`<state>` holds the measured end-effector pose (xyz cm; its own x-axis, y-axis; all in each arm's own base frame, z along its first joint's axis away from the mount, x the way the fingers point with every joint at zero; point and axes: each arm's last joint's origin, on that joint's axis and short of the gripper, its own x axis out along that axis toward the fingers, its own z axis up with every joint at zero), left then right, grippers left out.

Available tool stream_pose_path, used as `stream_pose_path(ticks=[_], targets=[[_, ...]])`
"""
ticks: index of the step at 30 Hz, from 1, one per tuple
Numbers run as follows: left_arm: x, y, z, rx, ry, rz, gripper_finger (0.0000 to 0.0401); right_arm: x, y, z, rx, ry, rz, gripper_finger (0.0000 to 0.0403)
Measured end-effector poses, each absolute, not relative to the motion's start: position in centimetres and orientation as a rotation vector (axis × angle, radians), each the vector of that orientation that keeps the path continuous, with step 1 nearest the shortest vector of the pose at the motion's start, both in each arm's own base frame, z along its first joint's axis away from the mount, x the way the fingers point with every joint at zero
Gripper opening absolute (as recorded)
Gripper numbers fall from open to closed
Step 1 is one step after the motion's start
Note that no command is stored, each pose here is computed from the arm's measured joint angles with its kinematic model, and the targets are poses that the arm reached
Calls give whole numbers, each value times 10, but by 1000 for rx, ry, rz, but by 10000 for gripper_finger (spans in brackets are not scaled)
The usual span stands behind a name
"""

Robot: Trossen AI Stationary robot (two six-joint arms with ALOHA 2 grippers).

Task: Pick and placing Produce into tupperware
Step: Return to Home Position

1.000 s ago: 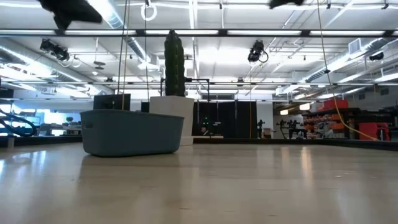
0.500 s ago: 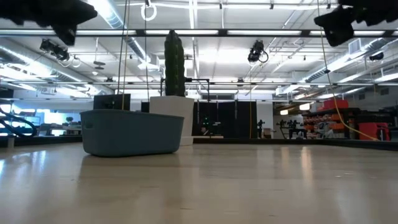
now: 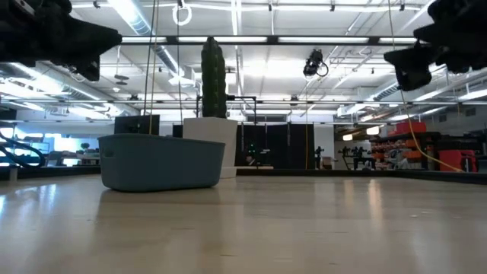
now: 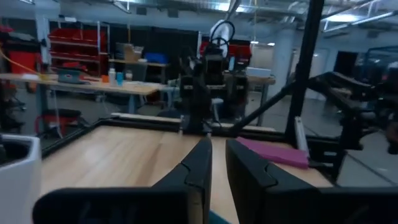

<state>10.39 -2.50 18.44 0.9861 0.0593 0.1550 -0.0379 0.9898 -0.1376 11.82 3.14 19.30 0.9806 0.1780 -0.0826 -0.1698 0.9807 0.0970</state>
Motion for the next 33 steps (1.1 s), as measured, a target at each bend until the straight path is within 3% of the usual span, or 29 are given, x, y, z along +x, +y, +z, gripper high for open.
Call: stream_pose_path(ticks=[7,13,24,33], targets=[[105,-23,183,-128,-148,71,59,118,27,170,137,32,149,258],[105,-23,182,-199,-136,66,55,117,28,163,198,108,166,258],[105,-23,181,-220,-136,65,58,108,25,175,116,-20,177,258],[105,-23,181,-219,-135,65,56,99,20,174,73,-36,63,258]])
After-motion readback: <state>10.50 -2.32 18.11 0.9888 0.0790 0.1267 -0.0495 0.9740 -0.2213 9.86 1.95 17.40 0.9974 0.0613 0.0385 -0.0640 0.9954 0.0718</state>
